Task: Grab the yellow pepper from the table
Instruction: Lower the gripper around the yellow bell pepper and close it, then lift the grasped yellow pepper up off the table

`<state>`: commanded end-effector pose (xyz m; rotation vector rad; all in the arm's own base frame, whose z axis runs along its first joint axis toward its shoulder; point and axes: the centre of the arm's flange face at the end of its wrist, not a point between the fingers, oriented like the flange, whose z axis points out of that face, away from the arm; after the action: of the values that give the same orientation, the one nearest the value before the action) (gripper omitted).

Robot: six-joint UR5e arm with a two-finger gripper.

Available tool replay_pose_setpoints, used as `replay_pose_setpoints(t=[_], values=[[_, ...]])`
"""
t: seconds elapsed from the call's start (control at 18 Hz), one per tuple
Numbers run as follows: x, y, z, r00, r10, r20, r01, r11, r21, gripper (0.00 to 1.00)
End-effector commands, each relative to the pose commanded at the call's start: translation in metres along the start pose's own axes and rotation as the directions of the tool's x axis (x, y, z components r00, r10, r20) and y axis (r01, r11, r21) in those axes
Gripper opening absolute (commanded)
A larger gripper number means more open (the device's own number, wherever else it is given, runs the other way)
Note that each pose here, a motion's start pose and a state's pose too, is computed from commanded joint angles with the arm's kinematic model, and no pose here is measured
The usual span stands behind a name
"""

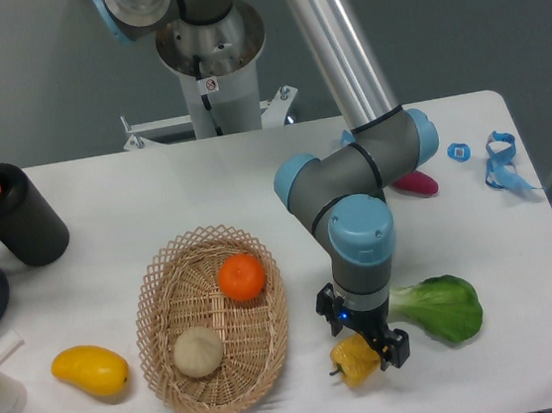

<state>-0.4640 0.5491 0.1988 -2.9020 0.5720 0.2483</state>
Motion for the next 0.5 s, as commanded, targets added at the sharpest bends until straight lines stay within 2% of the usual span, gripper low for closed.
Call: replay_pose_setpoints(t=[0.06,0.28,0.39,0.5], values=[[-0.0006,-0.0001,-0.0006,1.000,0.000,0.002,0.000,1.000,-0.001,0.99],[-0.0006,-0.0001,-0.0005,1.000,-0.004,0.002,0.004,1.000,-0.001,0.60],[-0.0008,-0.0002,-0.0016,1.000,-0.009,0.003,0.009,1.000,-0.001,0.48],[-0.0010,-0.0015,-0.0032,1.000,-0.007,0.006,0.007,1.000,0.001,0.48]])
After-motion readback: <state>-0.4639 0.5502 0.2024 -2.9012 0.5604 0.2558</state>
